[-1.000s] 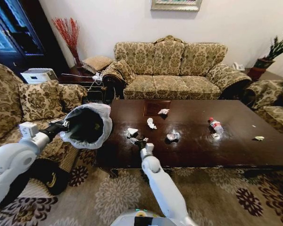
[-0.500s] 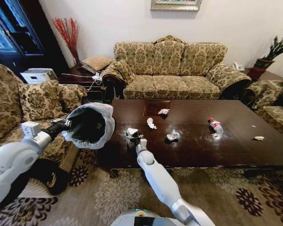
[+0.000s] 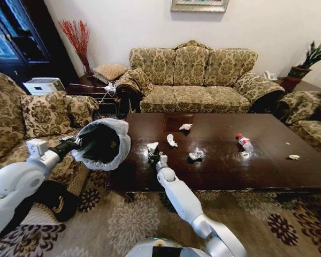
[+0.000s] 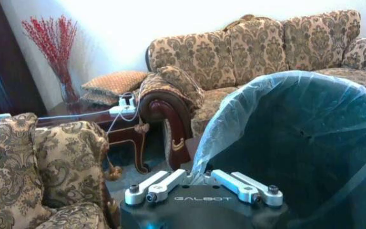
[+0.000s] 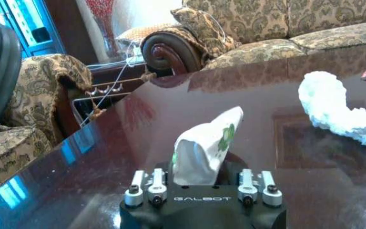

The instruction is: Move to the front of the table and place the trash on the table into the trash bin.

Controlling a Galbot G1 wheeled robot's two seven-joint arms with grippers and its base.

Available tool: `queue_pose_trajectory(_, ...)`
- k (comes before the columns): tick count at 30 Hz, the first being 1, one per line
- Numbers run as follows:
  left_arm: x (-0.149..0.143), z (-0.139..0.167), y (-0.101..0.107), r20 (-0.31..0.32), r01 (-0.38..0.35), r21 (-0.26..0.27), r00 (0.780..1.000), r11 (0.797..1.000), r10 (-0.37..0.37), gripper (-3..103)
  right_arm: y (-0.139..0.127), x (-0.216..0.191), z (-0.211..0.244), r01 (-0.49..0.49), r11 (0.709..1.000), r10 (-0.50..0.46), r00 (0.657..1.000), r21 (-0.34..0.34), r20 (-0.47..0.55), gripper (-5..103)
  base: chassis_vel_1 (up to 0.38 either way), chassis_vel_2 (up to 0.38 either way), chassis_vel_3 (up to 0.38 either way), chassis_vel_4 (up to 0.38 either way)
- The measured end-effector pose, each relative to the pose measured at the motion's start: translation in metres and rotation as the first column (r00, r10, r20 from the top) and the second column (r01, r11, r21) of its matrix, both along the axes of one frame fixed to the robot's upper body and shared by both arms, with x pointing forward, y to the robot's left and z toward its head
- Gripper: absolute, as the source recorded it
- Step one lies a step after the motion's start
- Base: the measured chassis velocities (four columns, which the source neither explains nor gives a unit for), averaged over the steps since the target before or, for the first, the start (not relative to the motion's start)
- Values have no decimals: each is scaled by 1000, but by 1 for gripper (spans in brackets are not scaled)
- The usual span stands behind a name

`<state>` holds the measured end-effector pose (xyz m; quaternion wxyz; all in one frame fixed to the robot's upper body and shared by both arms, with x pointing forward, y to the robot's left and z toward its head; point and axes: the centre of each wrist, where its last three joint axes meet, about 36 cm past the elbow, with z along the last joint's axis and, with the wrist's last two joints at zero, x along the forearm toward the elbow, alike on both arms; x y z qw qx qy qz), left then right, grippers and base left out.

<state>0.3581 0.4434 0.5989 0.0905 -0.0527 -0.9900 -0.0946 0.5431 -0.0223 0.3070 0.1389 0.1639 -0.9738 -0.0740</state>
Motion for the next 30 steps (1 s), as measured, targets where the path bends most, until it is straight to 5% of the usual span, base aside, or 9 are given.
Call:
queue_pose_trajectory(3, 0, -1, 0, -1, 0, -1, 1000, 1000, 0, 2, -1, 0, 0, 1, 1000, -1, 1000, 1, 1, 49, 0, 0, 0, 0)
queue_pose_trajectory(6, -2, -2, -2, -8, 12, 5, 1000, 1000, -12, 2, -5, -1, 1, 10, 1000, -10, 1000, 4, 12, 23, 0, 0, 0, 0)
queue_pose_trajectory(16, 4, 6, -6, -25, 22, 12, 999, 1000, -22, 2, 1, -24, 23, -2, 997, -4, 997, 77, 83, 3, 0, 0, 0, 0)
queue_pose_trajectory(21, 20, 26, 3, -72, 6, 11, 997, 1000, -5, 2, -6, -62, 66, -20, 987, -23, 963, 158, 269, 1, 0, 0, 0, 0)
queue_pose_trajectory(23, 37, 37, 9, -106, -3, 8, 994, 1000, 4, 2, -43, -86, 103, 8, 980, -85, 919, 197, 385, 1, 0, 0, 0, 0)
queue_pose_trajectory(24, 37, 37, 9, -106, -3, 8, 994, 1000, 4, 2, -43, -86, 103, 8, 980, -85, 919, 197, 385, 1, 0, 0, 0, 0)
queue_pose_trajectory(27, 50, 40, 14, -150, -25, 5, 988, 1000, 26, 2, -76, -114, 161, -47, 968, -99, 831, 246, 547, 1, 0, 0, 0, 0)
queue_pose_trajectory(28, 50, 40, 14, -150, -25, 5, 988, 1000, 26, 2, -76, -114, 161, -47, 968, -99, 831, 246, 547, 1, 0, 0, 0, 0)
queue_pose_trajectory(30, 50, 36, 5, -182, -19, -3, 983, 1000, 19, 2, -81, -137, 195, -184, 949, -23, 770, 256, 638, 1, 0, 0, 0, 0)
